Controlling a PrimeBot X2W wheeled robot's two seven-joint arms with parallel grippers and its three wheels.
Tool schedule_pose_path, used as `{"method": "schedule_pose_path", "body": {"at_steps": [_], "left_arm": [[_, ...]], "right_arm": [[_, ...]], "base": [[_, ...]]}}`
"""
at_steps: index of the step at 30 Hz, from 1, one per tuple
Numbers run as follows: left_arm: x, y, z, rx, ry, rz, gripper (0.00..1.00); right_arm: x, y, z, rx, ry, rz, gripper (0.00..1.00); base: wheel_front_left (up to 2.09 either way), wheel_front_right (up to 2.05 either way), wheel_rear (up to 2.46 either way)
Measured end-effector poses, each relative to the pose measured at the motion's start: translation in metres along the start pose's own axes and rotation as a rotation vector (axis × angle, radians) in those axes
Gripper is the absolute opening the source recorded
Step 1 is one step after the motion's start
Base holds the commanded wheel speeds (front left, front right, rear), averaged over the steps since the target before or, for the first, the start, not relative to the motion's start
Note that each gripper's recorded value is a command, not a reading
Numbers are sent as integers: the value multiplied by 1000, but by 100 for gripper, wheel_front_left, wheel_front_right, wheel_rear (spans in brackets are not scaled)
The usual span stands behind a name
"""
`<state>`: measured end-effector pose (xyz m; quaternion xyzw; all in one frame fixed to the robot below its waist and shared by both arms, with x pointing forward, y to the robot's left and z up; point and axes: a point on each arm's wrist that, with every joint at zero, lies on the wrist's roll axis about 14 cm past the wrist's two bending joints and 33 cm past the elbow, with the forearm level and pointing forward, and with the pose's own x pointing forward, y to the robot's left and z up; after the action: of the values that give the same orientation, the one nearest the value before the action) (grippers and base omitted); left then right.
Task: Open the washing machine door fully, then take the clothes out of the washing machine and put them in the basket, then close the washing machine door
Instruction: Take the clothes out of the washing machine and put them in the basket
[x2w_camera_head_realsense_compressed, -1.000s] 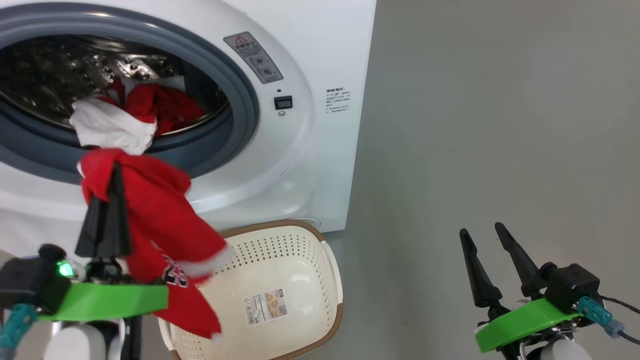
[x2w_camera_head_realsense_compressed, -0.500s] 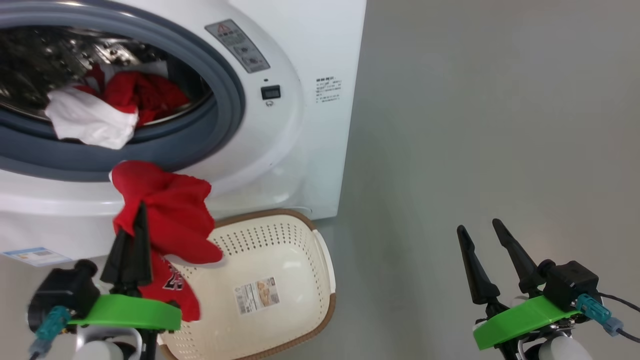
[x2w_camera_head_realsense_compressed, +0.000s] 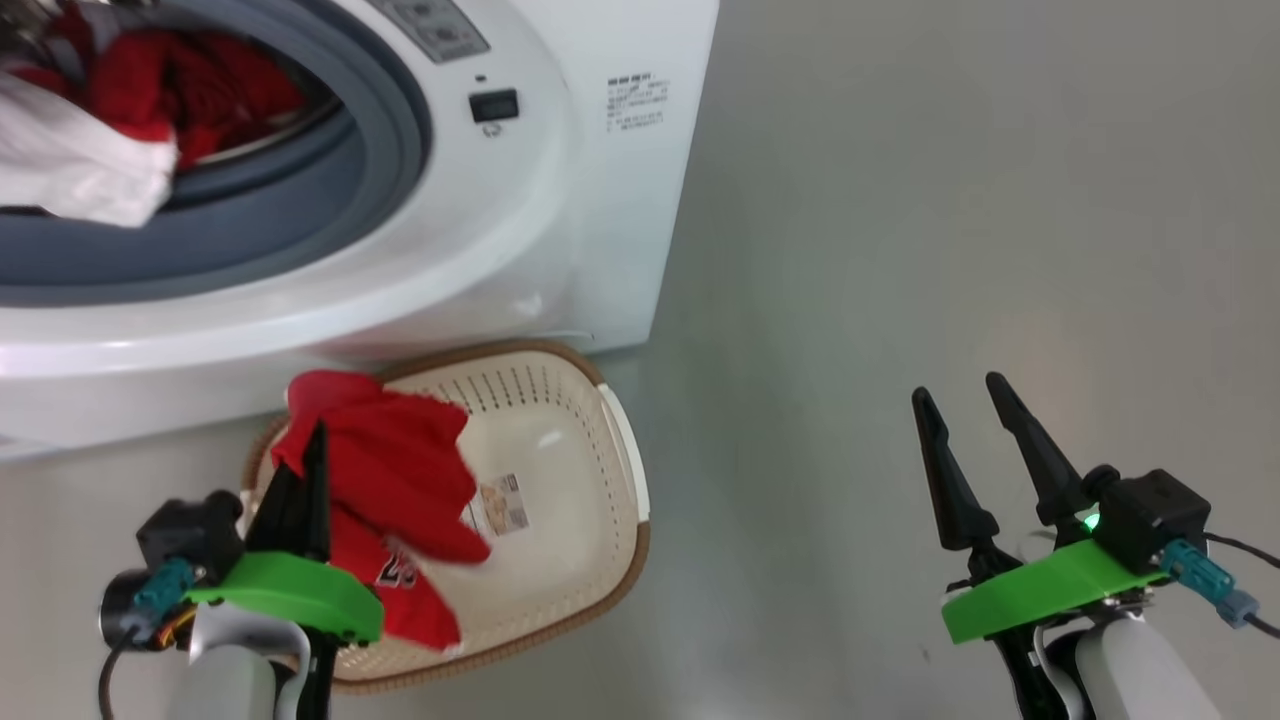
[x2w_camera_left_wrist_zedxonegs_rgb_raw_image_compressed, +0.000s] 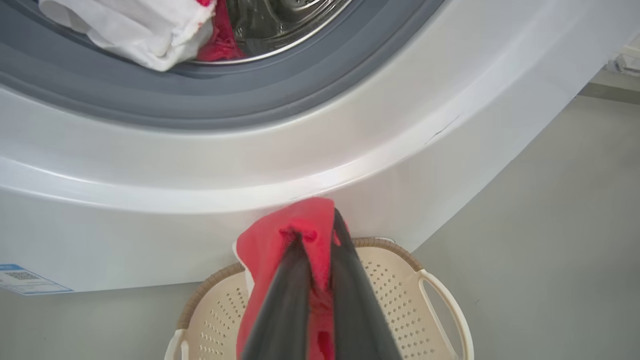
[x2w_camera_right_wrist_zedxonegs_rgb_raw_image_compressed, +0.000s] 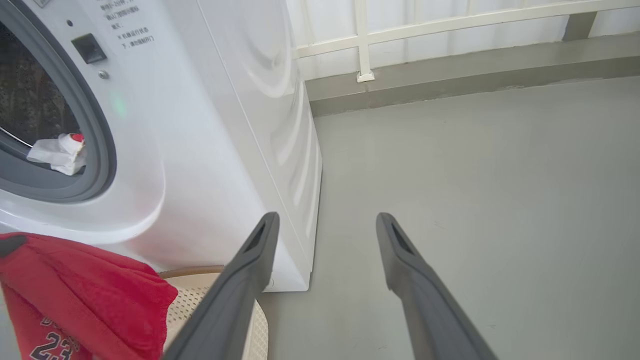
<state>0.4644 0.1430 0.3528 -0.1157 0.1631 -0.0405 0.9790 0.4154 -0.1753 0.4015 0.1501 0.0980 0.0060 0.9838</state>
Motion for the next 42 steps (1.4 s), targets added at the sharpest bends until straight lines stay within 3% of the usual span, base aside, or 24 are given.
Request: {"method": "schedule_pose_path", "body": {"at_steps": [15,23,25,32,34,36,37,42], "left_arm": [[48,-2,-92,-14,269,-13,0],[47,3,-139,-17,414,0,0],[49,3,-143,-15,425,-3,19],[51,4,-145,-11,434,-1,37],[50,5,-143,-12,433,5,50],[50,6,-142,-13,431,7,93],[50,7,-141,-15,427,10,100],[49,8,-129,-20,402,22,100]], "right_arm": [[36,-13,-35,-10,70,-16,100],[42,-14,-55,-7,115,-14,100],[44,-15,-55,-9,115,-15,100],[44,-17,-57,-9,120,-19,100],[44,-16,-55,-9,115,-16,100],[44,-15,-55,-9,113,-15,100],[44,-15,-54,-9,110,-14,100],[43,-11,-47,-8,95,-5,100]], "base": [[0,0,0],[0,0,0],[0,0,0],[0,0,0],[0,0,0],[0,0,0],[0,0,0],[0,0,0]]}}
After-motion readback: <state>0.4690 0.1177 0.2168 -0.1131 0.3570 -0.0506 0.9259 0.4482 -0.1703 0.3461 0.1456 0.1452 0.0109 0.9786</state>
